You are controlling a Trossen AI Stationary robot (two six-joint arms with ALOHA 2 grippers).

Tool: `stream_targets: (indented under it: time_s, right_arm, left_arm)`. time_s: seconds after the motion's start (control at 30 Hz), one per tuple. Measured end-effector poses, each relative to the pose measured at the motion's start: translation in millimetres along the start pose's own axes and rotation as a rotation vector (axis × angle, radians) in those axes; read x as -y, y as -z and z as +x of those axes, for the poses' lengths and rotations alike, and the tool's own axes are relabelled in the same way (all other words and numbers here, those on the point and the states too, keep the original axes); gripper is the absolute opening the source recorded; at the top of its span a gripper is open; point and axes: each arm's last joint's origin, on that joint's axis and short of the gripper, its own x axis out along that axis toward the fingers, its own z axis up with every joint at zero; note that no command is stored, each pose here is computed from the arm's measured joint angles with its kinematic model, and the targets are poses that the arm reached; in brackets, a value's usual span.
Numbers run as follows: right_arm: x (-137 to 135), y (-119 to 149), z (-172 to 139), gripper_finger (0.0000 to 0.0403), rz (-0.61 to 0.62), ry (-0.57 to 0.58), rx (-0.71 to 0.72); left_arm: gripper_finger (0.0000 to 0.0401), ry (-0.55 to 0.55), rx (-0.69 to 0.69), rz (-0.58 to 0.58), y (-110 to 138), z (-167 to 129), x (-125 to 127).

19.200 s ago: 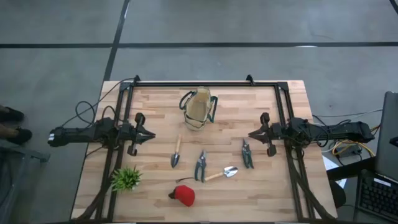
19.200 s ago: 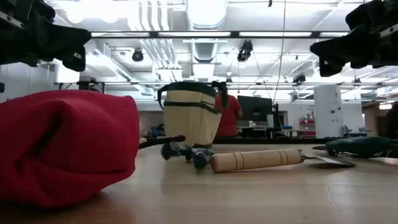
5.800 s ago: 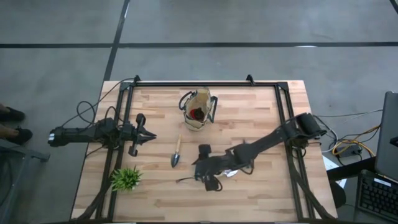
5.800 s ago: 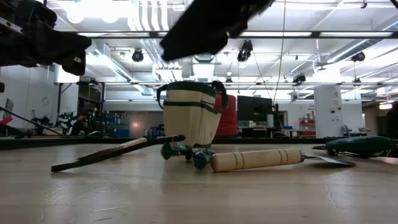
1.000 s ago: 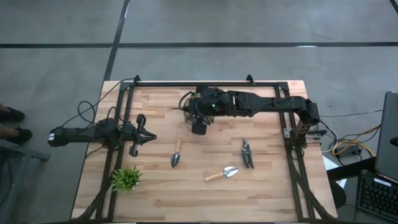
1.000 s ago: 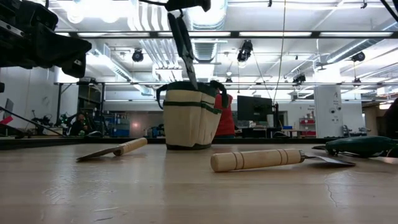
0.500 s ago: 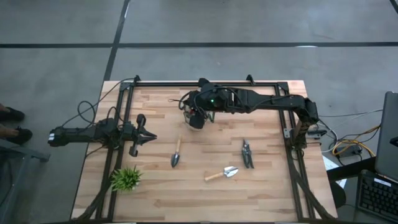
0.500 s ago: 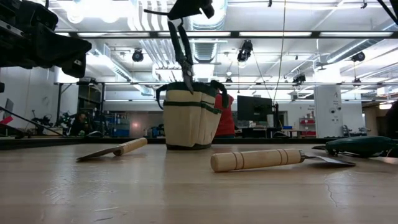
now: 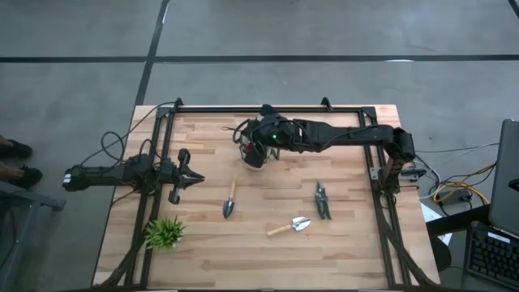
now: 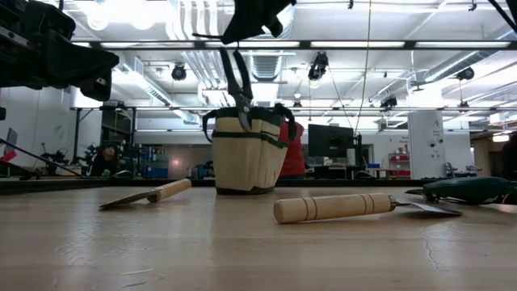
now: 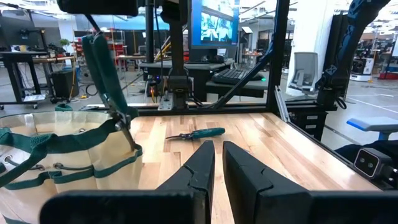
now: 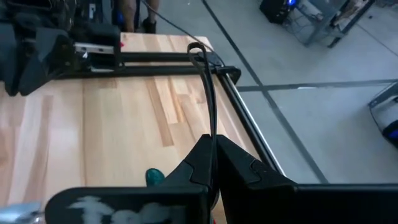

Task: Pick & Place Garden tools in Gardening bag
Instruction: Put the left shear scissors into the gardening bag

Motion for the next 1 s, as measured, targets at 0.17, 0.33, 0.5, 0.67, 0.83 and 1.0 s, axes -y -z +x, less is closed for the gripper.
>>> stream_targets:
  time_s: [0.17, 0.33, 0.5, 0.67, 0.83, 1.0]
  right_arm:
    - [-3, 10, 7, 0.0008, -0.006, 0.001, 0.004]
    - [-10, 26, 13, 0.0008, -0.02, -0.01, -0.028]
    - [-19, 42, 17, 0.0008, -0.022, -0.024, -0.058]
    - [-27, 51, 18, 0.0008, -0.026, -0.037, -0.066]
    - [-31, 65, 22, 0.0008, -0.011, -0.041, -0.094]
    - [-30, 78, 24, 0.0008, 0.012, 0.041, -0.13]
  left_arm:
    - [0.0037, 0.0, 0.0, 0.0, 0, 0, 0]
    - [0.0037, 0.0, 0.0, 0.0, 0, 0, 0]
    - [0.0037, 0.0, 0.0, 0.0, 0, 0, 0]
    - [0.0037, 0.0, 0.0, 0.0, 0, 0, 0]
    - [0.0037, 0.0, 0.0, 0.0, 0, 0, 0]
    - [0.0037, 0.0, 0.0, 0.0, 0, 0, 0]
